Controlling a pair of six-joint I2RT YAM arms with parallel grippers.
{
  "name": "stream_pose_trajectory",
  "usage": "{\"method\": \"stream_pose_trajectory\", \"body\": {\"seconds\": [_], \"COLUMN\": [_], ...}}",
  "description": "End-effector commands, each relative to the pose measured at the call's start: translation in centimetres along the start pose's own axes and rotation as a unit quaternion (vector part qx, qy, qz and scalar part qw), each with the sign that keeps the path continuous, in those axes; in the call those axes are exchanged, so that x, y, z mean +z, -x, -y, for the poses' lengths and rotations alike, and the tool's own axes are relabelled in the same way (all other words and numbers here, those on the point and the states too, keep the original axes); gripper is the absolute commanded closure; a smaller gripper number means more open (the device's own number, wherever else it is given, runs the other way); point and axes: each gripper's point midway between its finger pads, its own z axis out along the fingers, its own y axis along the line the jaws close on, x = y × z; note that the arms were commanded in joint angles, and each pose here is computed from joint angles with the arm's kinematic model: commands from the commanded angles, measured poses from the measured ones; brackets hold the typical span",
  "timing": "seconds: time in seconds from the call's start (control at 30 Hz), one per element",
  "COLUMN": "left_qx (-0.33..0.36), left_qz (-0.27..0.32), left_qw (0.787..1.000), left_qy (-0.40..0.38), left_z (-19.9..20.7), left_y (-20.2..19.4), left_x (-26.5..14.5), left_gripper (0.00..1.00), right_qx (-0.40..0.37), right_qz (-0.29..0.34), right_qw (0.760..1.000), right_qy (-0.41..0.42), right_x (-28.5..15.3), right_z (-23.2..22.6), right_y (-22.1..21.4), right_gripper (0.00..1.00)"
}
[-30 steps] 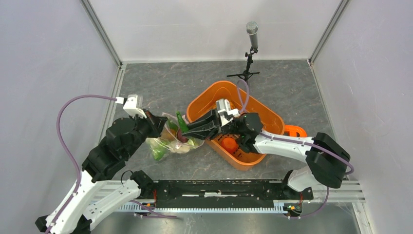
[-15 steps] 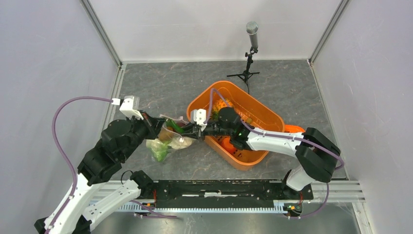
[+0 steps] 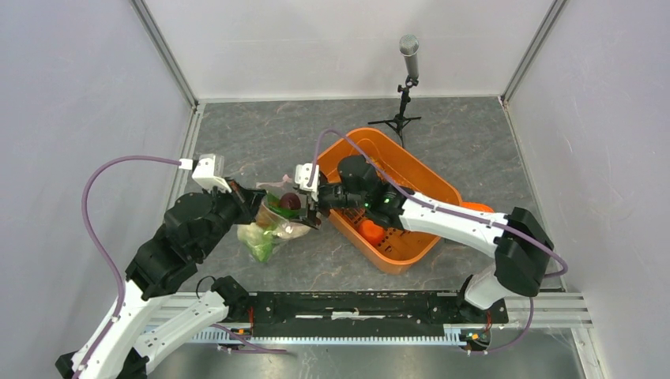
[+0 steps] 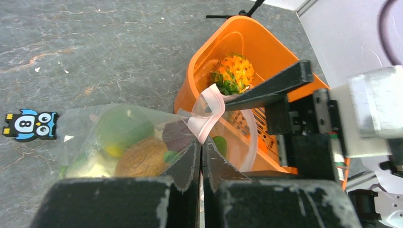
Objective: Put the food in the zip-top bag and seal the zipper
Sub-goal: Place the fake vegetable in the zipper food storage bag, then adjust the zipper food storage bag at the center of the board.
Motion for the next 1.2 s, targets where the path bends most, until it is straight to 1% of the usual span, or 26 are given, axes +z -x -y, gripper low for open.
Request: {"method": "stream_pose_trajectory", "body": {"seconds": [0.0,0.13,0.17,0.23,0.27,0.33,0.4,0.47,0.5,0.63,0.73,0.83,0.93,1.03,1.17], "left_qx": [-0.032,-0.033,-0.032,-0.032,-0.032,-0.036,-0.036,-0.037,-0.038,-0.034,-0.031,-0.029,-0.031,-0.032,-0.032], "left_qz": [0.069,0.077,0.077,0.076,0.076,0.076,0.075,0.075,0.075,0.071,0.069,0.064,0.061,0.062,0.064], "left_qw": [0.997,0.996,0.996,0.996,0.996,0.996,0.996,0.996,0.996,0.997,0.997,0.998,0.998,0.998,0.997], "left_qy": [0.004,0.021,0.023,0.023,0.023,0.02,0.017,0.016,0.015,0.01,0.007,0.006,0.004,0.003,0.005], "left_z": [0.4,-0.3,-0.3,-0.4,-0.4,-0.4,-0.3,-0.3,-0.2,0.1,0.2,0.2,0.3,0.3,0.2], "left_y": [4.1,4.3,4.4,4.4,4.3,4.3,4.2,4.2,4.2,4.1,4.0,3.7,3.5,3.4,3.5], "left_x": [-1.1,-1.3,-1.4,-1.4,-1.5,-1.6,-1.7,-1.7,-1.7,-1.5,-1.3,-1.1,-0.9,-0.9,-0.9], "left_gripper": [0.98,0.98,0.98,0.98,0.98,0.98,0.98,0.98,0.98,0.98,0.98,0.98,0.98,0.98,0.98], "right_qx": [-0.012,-0.015,-0.014,-0.009,0.001,0.056,0.144,0.21,0.234,0.283,0.282,0.28,0.268,0.26,0.268], "right_qz": [0.047,0.101,0.112,0.129,0.132,0.116,0.077,0.049,0.041,0.045,0.035,0.036,0.072,0.084,0.06], "right_qw": [0.999,0.995,0.994,0.992,0.991,0.986,0.968,0.948,0.942,0.944,0.948,0.947,0.948,0.95,0.955], "right_qy": [0.004,0.006,0.005,-0.012,-0.038,-0.107,-0.191,-0.236,-0.238,-0.164,-0.146,-0.153,-0.157,-0.152,-0.113], "right_x": [-2.9,-4.9,-5.4,-6.3,-6.8,-7.4,-7.9,-8.3,-8.3,-7.1,-6.8,-7.3,-8.4,-8.8,-7.4], "right_z": [-0.8,-1.6,-1.7,-1.5,-0.9,1.0,3.2,3.8,3.4,0.0,-1.2,-1.2,-1.1,-1.2,-2.8], "right_y": [4.9,7.9,8.6,9.2,9.2,7.9,5.3,2.6,1.5,0.3,0.1,0.6,2.6,3.8,3.3], "right_gripper": [0.16,0.16,0.17,0.18,0.19,0.21,0.21,0.21,0.21,0.25,0.26,0.28,0.26,0.24,0.26]}}
